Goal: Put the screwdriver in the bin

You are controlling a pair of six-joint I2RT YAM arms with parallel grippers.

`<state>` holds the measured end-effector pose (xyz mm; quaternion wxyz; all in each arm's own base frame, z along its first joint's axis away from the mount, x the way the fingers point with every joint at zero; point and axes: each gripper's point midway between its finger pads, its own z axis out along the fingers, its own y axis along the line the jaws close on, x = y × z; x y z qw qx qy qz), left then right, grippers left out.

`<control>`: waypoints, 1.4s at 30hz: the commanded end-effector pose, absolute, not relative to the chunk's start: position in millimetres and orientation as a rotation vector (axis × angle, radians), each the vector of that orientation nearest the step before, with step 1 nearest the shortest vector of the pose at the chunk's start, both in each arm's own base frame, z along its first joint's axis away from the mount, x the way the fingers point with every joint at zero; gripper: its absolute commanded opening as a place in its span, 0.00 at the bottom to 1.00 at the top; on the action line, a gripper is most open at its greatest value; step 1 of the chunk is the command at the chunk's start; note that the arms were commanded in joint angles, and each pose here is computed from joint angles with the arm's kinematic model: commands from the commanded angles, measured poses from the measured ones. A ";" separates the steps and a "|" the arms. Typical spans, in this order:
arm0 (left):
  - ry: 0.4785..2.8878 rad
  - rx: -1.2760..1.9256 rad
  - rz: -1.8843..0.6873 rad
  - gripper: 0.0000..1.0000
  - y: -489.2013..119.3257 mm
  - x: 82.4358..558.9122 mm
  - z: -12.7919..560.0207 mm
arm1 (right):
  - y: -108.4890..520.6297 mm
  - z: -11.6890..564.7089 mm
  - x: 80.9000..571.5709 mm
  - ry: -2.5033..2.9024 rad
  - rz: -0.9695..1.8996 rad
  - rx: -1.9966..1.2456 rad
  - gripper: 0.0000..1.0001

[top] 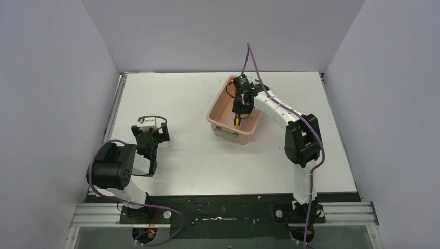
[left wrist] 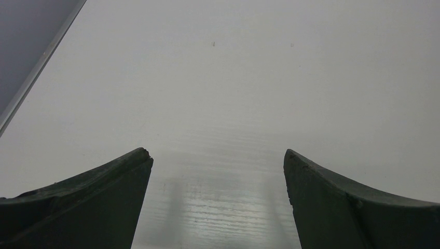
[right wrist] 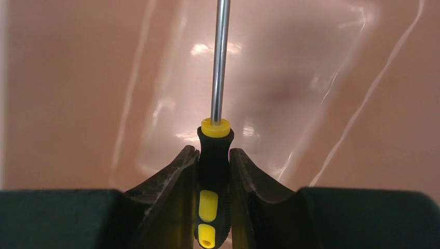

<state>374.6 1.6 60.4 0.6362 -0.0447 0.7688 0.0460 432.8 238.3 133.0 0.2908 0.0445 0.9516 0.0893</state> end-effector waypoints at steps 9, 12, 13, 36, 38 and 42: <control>1.710 -0.090 0.091 0.97 -0.1 379.4 73.9 | 227.1 53.1 431.1 2.618 0.069 0.143 0.44; 1.711 -0.091 0.091 0.97 -0.2 379.4 73.7 | 226.4 66.5 434.8 2.586 0.070 0.150 0.56; 1.711 -0.091 0.091 0.97 -0.2 379.3 73.6 | 225.9 73.4 435.7 2.572 0.070 0.151 0.60; 1.711 -0.092 0.092 0.97 0.2 379.3 73.6 | 73.0 245.9 389.6 2.026 0.015 0.318 1.00; 1.711 -0.092 0.093 0.97 0.2 379.3 73.6 | 43.9 221.0 374.3 2.027 -0.024 0.386 1.00; 1.712 -0.091 0.091 0.97 0.1 379.3 73.4 | 5.2 162.9 341.8 2.079 -0.101 0.508 1.00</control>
